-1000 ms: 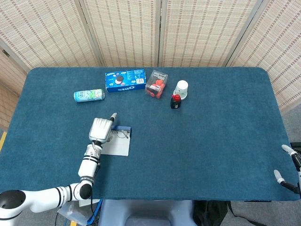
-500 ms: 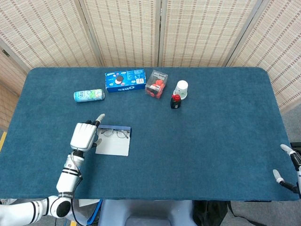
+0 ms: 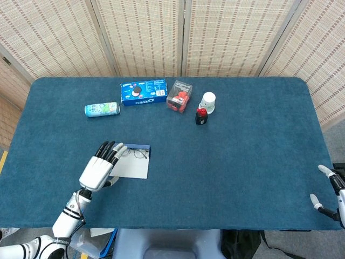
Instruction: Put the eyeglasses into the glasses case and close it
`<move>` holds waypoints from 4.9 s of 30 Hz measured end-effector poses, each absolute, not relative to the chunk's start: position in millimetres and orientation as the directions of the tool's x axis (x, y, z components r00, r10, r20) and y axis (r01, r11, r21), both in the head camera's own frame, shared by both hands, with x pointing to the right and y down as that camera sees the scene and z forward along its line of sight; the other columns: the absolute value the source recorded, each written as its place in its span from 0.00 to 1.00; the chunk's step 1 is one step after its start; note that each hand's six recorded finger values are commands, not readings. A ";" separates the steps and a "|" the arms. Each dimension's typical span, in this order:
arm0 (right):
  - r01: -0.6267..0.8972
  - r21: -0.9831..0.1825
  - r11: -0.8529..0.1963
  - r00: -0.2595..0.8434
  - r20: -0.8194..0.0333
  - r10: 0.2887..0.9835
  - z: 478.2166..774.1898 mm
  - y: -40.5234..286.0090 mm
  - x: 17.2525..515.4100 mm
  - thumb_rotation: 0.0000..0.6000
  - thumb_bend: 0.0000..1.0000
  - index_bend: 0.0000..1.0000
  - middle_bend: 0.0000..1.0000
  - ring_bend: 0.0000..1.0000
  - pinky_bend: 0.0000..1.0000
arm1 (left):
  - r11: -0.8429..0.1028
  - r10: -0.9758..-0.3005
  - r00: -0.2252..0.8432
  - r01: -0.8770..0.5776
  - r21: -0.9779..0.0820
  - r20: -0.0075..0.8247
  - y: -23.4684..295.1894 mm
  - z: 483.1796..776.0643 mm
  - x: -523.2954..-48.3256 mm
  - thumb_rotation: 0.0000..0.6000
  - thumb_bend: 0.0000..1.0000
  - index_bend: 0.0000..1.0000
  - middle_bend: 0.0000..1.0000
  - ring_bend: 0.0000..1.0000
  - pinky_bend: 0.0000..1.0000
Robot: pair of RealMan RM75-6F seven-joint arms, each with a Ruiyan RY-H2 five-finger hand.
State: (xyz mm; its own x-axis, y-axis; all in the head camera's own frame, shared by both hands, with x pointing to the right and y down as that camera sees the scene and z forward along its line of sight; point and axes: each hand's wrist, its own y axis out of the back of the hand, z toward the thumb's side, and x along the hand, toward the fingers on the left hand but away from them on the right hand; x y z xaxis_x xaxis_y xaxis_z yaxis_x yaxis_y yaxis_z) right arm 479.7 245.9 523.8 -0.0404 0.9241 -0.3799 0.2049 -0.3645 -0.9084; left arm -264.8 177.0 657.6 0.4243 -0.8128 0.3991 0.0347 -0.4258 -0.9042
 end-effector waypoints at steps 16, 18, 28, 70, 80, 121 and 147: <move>0.203 -0.905 -0.373 -0.042 -0.388 0.921 525.7 246.1 479.1 1.00 0.30 0.16 0.24 0.16 0.07 | -0.456 -0.761 0.447 0.145 -0.878 0.469 186.0 704.3 -256.6 1.00 0.17 0.00 0.00 0.00 0.01; 0.203 -0.905 -0.373 -0.042 -0.389 0.920 525.8 246.1 479.2 1.00 0.30 0.16 0.24 0.16 0.07 | -0.458 -0.762 0.440 0.151 -0.876 0.475 185.4 708.9 -258.0 1.00 0.17 0.00 0.00 0.00 0.01; 0.201 -0.906 -0.372 -0.047 -0.388 0.921 525.2 246.6 479.7 1.00 0.30 0.16 0.24 0.16 0.07 | -0.471 -0.762 0.404 0.190 -0.861 0.506 184.0 726.1 -265.2 1.00 0.17 0.00 0.00 0.00 0.00; 0.198 -0.907 -0.371 -0.060 -0.389 0.919 524.3 249.0 481.3 1.00 0.30 0.16 0.24 0.16 0.07 | -0.501 -0.780 0.330 0.182 -0.846 0.533 174.1 736.0 -267.4 1.00 0.17 0.00 0.00 0.00 0.00; 0.200 -0.908 -0.367 -0.062 -0.386 0.921 523.7 248.5 481.8 1.00 0.30 0.16 0.24 0.16 0.07 | -0.476 -0.808 0.316 0.147 -0.867 0.497 164.2 735.5 -262.1 1.00 0.17 0.00 0.00 0.00 0.00; 0.197 -0.909 -0.367 -0.081 -0.388 0.918 524.9 247.0 486.5 1.00 0.30 0.16 0.24 0.16 0.07 | -0.426 -0.892 0.192 -0.047 -0.903 0.410 101.8 754.2 -229.7 1.00 0.22 0.31 0.03 0.00 0.00; 0.197 -0.907 -0.371 -0.082 -0.393 0.916 526.5 244.9 487.4 1.00 0.30 0.16 0.24 0.16 0.07 | -0.422 -0.890 0.199 -0.023 -0.906 0.410 89.0 769.1 -208.3 1.00 0.30 0.55 0.11 0.00 0.00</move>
State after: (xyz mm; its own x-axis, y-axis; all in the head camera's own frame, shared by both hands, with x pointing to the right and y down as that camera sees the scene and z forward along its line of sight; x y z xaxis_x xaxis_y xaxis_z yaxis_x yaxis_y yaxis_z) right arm 487.4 244.9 526.5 -0.0824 0.9160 -0.3926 0.1966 -0.3712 -0.9075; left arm -208.3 89.0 769.1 0.1987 -0.8902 0.4100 -0.0232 -0.4225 -0.9061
